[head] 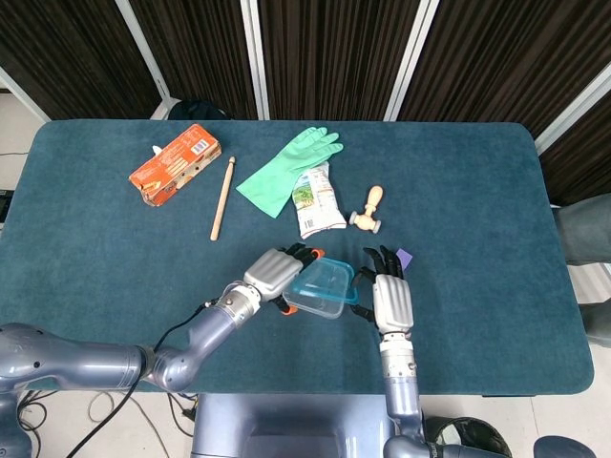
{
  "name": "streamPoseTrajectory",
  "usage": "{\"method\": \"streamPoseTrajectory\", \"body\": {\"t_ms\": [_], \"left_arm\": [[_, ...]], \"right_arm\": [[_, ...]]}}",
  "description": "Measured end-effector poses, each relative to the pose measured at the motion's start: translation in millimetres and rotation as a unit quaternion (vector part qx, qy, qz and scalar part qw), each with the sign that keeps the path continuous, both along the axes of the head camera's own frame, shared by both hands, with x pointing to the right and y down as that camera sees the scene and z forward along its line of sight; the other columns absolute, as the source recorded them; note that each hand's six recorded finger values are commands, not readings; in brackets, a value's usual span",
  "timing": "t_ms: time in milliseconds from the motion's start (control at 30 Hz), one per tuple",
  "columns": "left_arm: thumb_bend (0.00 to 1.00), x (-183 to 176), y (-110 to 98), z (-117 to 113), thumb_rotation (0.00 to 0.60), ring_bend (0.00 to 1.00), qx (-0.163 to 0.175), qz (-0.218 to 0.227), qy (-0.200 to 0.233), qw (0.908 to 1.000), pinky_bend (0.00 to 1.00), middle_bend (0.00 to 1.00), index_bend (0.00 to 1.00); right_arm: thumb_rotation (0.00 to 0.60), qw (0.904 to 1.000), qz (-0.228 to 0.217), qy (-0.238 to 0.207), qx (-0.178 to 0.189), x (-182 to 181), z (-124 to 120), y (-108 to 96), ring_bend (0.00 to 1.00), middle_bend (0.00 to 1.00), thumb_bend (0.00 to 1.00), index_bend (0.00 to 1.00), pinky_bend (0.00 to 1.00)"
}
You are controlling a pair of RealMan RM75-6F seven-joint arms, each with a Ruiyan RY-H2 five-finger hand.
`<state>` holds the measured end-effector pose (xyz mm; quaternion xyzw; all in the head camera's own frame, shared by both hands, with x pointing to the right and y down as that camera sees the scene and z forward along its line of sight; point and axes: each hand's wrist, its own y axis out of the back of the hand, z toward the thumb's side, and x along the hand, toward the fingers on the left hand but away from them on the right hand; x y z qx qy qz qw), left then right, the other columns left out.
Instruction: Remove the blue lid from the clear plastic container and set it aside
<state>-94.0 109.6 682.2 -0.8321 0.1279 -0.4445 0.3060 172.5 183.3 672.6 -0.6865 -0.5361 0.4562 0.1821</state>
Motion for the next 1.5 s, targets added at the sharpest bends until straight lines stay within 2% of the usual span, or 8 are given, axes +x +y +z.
{"method": "streamPoseTrajectory", "body": {"t_ms": [167,667,967,1267,1500], "left_arm": [[0.04,-4.7,-4.7,-3.6,0.6,0.0,0.004,-0.006,0.0,1.0,0.15,0.0,0.0],[0.04,-12.7,-15.0,-14.8,0.6,0.0,0.009,-0.025,0.012,0.9996,0.15,0.0,0.0],[0.04,-15.7,-19.9,-23.9,0.6,0.0,0.017,-0.035,0.025,0.9989,0.15,0.0,0.0],[0.04,-29.6,-28.5,-35.7,0.6,0.0,0.024,-0.064,0.039,0.9969,0.15,0.0,0.0],[0.04,-50.7,-34.4,-47.1,0.6,0.0,0.032,-0.083,0.044,0.9951,0.15,0.0,0.0]], "right_arm": [[0.6,1.0,0.0,0.002,0.002,0.8,-0.6,-0.2,0.0,0.2,0.72,0.63,0.0],[0.6,0.9999,-0.004,0.007,0.006,1.6,-1.9,-1.0,0.0,0.21,0.72,0.65,0.0],[0.6,0.9996,-0.004,0.013,0.026,4.5,-7.0,-12.2,0.0,0.23,0.72,0.69,0.0],[0.6,0.9986,0.003,0.029,0.044,22.2,-13.8,-26.1,0.0,0.23,0.72,0.69,0.0],[0.6,0.9969,0.006,0.053,0.057,51.1,-18.9,-32.8,0.0,0.23,0.72,0.69,0.0]]}}
